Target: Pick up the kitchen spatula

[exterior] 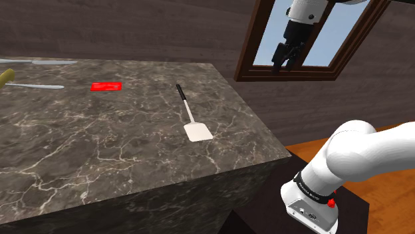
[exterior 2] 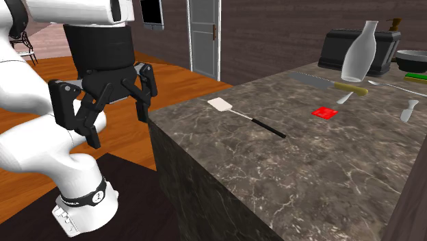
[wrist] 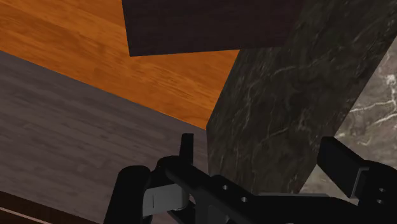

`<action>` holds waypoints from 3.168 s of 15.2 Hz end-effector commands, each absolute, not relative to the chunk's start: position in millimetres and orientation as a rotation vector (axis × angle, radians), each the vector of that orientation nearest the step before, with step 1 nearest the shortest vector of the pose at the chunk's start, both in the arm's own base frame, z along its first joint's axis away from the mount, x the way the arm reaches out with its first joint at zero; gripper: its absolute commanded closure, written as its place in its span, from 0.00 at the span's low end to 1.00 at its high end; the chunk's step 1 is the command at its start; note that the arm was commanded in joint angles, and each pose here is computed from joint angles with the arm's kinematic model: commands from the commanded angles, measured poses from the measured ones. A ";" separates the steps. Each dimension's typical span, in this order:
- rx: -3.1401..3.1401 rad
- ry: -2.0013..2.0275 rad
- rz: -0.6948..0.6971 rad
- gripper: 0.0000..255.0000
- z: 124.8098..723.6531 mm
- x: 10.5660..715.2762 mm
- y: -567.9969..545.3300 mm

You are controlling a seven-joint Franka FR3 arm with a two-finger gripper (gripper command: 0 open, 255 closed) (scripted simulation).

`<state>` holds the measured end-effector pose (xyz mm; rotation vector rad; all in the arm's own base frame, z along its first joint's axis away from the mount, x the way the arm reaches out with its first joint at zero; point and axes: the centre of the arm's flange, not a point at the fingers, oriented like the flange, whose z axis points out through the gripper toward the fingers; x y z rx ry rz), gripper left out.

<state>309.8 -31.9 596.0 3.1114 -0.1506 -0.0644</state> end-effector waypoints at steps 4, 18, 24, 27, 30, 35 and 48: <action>3.109 -0.214 -0.046 0.00 589.9 315.2 6.4; 3.081 -0.506 0.039 0.00 562.9 361.0 180.7; 3.060 -0.631 0.076 0.00 552.2 391.0 252.2; 3.047 -0.693 0.094 0.00 547.2 408.2 287.0; 3.042 -0.716 0.101 0.00 540.1 415.0 299.7; 3.042 -0.716 0.101 0.00 513.7 415.0 299.7; 3.042 -0.716 0.101 1.00 505.4 415.0 299.7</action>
